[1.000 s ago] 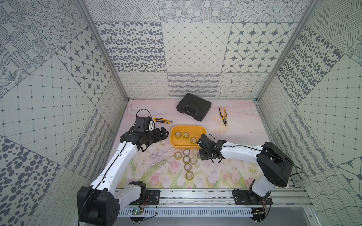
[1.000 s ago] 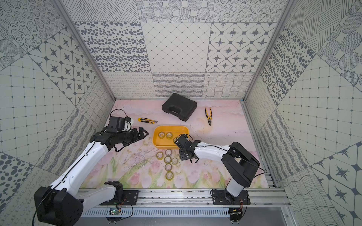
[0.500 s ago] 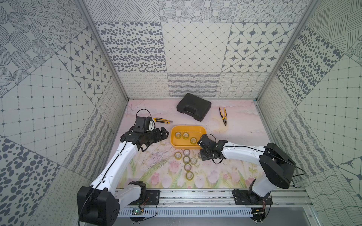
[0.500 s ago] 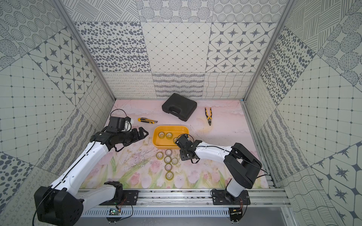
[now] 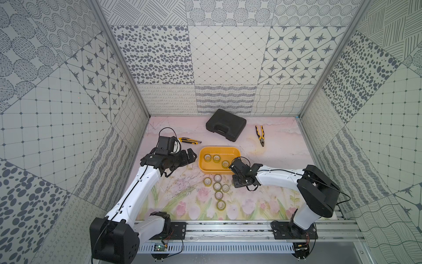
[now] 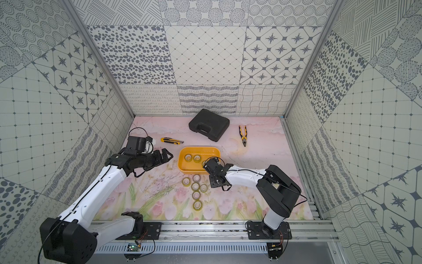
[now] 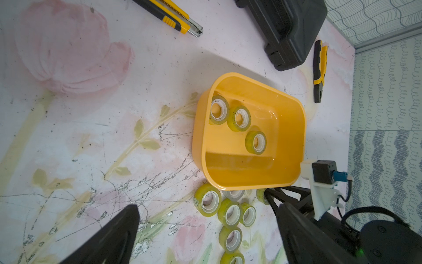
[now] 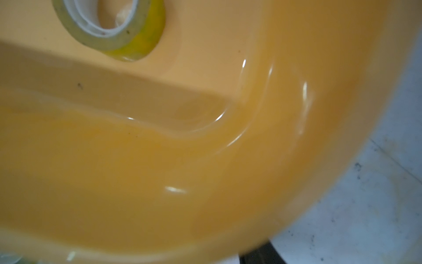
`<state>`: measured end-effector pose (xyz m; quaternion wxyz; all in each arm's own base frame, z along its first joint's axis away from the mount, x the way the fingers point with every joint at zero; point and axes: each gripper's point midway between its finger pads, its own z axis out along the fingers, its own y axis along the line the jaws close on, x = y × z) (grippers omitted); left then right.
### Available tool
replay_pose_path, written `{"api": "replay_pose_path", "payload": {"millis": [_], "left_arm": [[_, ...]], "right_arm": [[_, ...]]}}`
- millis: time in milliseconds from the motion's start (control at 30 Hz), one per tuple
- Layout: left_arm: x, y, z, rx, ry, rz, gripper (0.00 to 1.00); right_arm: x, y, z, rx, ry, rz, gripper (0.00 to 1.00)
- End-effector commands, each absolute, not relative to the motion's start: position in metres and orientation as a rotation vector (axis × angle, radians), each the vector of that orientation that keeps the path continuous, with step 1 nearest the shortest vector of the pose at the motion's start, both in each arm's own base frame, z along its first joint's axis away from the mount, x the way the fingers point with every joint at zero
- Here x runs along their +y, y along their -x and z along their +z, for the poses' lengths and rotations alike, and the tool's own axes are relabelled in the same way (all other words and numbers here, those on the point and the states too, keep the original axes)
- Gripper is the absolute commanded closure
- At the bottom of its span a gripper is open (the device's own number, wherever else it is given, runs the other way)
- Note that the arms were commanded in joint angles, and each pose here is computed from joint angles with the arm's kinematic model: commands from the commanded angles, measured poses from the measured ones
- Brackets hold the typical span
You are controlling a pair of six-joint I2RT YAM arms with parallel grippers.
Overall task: Put the transparent tape into the storage box
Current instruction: Pick up the tape at the center of the board.
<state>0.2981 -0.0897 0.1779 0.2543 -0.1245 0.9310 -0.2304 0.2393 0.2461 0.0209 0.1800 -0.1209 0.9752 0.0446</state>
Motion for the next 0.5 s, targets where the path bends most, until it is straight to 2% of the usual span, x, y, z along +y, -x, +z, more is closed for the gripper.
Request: {"api": "replay_pose_path", "payload": {"millis": [0,233,467], "left_arm": [[-0.09,-0.292,0.174,2.557,0.321,-0.619,0.01],[-0.089,-0.293,0.175,2.552,0.321,-0.612,0.01],[-0.087,-0.295,0.179,2.533,0.319,-0.596,0.01]], "right_arm": [[0.246,-0.235,0.011,2.779,0.337,0.123,0.68],[0.242,-0.23,0.036,2.731,0.34,0.191,0.87],[0.242,-0.222,0.089,2.689,0.363,0.287,0.9]]}}
